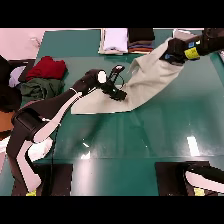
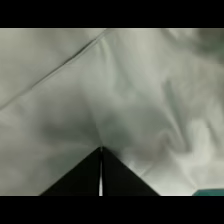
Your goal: Fold the shirts.
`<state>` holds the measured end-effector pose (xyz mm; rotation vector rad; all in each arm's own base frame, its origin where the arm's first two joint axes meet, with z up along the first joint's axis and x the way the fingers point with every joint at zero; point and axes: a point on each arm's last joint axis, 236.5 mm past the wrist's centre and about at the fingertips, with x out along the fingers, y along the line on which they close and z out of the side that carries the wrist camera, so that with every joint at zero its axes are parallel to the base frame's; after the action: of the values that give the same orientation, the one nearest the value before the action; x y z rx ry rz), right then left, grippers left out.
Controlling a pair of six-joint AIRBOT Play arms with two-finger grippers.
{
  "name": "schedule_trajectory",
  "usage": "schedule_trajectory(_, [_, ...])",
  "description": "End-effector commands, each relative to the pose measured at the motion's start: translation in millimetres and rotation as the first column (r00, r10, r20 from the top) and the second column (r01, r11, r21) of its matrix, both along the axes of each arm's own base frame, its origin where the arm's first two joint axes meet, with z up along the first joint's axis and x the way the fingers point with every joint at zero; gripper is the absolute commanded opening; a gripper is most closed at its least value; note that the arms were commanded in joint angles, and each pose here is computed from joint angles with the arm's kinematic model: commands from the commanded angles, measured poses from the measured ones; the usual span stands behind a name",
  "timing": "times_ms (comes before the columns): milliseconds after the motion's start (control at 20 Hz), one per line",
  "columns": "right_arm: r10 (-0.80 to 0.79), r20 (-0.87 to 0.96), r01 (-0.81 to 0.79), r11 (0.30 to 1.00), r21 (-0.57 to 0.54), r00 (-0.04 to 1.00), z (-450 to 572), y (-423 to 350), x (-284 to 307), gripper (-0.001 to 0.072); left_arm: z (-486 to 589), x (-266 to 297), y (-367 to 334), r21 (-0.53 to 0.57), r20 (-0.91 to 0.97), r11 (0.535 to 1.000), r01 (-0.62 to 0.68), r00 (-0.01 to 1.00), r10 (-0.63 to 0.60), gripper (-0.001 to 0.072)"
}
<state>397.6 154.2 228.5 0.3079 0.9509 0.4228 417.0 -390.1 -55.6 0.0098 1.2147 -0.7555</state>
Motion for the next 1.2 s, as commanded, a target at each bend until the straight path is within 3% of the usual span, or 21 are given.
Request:
schedule_trajectory(0, [0.038, 0.034, -0.039, 0.998, 0.044, 0.999, 20.0, 30.6, -3.9, 0.0018, 3.4, 4.0, 8.1, 0.027, 0.014, 1.0, 0.008, 1.0, -0.009, 0.0021])
schedule_trajectory(150, [0.087, 0.023, -0.088, 0.995, 0.051, 0.996, 16.4, 57.6, -2.0, 0.0017, 35.4, 28.4, 49.4, 0.081, 0.07, 0.996, -0.03, 0.997, 0.024, 0.0021])
schedule_trajectory(350, [0.178, 0.026, -0.18, 0.981, 0.071, 0.984, 5.0, 117.7, 4.1, 0.0017, 113.6, 65.9, 152.4, 0.113, 0.192, 0.977, -0.183, 0.968, 0.159, 0.0021])
schedule_trajectory(550, [0.263, 0.048, -0.266, 0.957, 0.117, 0.964, -26.4, 206.9, 11.8, 0.0018, 203.6, 75.9, 272.3, 0.129, 0.361, 0.915, -0.383, 0.877, 0.316, 0.0022])
schedule_trajectory(700, [0.306, 0.077, -0.315, 0.936, 0.154, 0.949, -74.4, 287.5, 13.7, 0.0026, 259.6, 63.6, 329.3, 0.083, 0.452, 0.867, -0.491, 0.794, 0.407, 0.0022])
schedule_trajectory(750, [0.319, 0.102, -0.333, 0.929, 0.161, 0.942, -93.3, 313.4, 14.6, 0.0202, 274.2, 58.4, 341.2, 0.066, 0.475, 0.855, -0.514, 0.77, 0.426, 0.0022])
schedule_trajectory(800, [0.321, 0.114, -0.337, 0.925, 0.175, 0.94, -109.0, 333.0, 14.6, 0.0453, 285.1, 53.2, 349.6, 0.054, 0.49, 0.846, -0.53, 0.753, 0.44, 0.0023])
schedule_trajectory(950, [0.341, 0.084, -0.35, 0.921, 0.173, 0.936, -129.3, 343.8, 8.6, 0.0467, 297.0, 42.7, 361.3, 0.049, 0.499, 0.834, -0.549, 0.737, 0.456, 0.0022])
schedule_trajectory(1150, [0.297, 0.007, -0.293, 0.947, -0.13, 0.955, -135.7, 241.4, 34.1, 0.0466, 294.8, 38.1, 353.1, 0.055, 0.484, 0.845, -0.532, 0.754, 0.444, 0.0022])
